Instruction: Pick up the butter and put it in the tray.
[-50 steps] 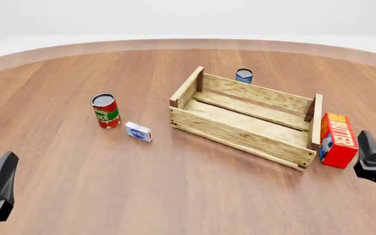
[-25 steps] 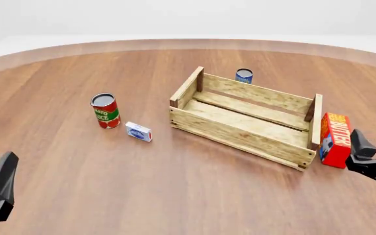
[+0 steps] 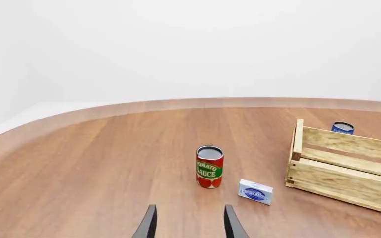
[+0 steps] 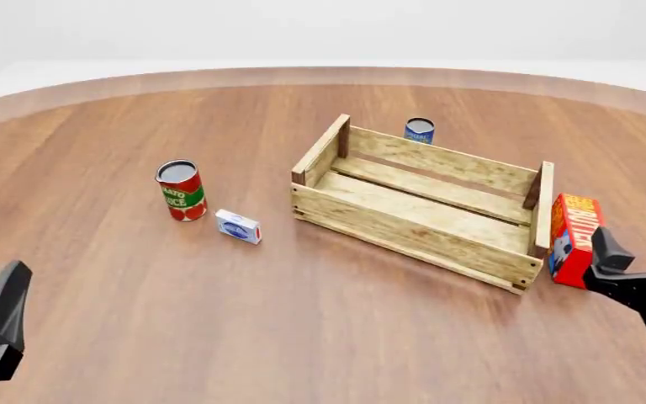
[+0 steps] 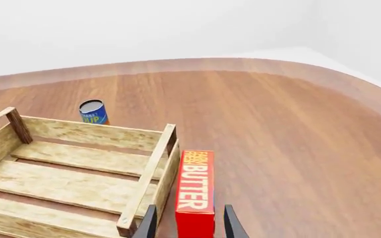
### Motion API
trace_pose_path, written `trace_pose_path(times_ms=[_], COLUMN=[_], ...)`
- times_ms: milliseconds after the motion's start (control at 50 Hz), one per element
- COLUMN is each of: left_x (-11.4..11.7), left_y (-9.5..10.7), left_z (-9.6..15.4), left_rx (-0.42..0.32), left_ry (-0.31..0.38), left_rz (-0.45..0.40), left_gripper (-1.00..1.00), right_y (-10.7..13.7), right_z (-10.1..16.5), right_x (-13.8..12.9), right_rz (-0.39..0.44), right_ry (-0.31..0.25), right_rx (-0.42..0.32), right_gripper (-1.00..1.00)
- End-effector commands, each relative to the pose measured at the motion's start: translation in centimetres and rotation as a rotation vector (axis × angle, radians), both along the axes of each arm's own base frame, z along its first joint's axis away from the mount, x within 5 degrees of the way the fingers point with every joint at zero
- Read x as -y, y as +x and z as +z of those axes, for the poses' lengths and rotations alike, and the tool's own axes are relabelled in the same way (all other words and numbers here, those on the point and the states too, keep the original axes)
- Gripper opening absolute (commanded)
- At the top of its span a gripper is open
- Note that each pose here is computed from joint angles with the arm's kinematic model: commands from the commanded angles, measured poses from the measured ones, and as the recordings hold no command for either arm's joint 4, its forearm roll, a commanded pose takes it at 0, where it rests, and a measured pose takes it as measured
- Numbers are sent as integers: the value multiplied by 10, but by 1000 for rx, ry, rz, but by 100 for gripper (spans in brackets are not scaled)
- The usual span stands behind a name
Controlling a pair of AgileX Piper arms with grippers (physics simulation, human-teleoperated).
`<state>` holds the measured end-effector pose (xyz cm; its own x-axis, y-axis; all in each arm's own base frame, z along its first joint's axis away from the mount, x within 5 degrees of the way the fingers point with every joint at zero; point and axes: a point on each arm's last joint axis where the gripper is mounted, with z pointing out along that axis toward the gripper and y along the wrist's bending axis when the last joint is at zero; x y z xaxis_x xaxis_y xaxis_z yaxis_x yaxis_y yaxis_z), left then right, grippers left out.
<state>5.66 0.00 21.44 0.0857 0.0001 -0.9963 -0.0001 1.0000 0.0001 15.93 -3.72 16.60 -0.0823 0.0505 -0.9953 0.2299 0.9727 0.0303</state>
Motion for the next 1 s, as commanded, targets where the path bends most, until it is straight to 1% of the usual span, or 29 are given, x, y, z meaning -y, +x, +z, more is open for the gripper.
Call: trace_pose_path(times_ms=[20,520,1000], left_x=[0,0,0], left_y=[0,0,0], left_z=[0,0,0], left_rx=[0,0,0], left_ry=[0,0,0], left_rz=[0,0,0], left_gripper=[100,100,100], right_y=[2,4,30], right_z=[-5,-10,-15], right_x=[1,4,9], right_rz=[-6,-18,-10], right_ry=[14,20,25], right_rx=[-9,-35,-56], right_gripper=[100,100,100])
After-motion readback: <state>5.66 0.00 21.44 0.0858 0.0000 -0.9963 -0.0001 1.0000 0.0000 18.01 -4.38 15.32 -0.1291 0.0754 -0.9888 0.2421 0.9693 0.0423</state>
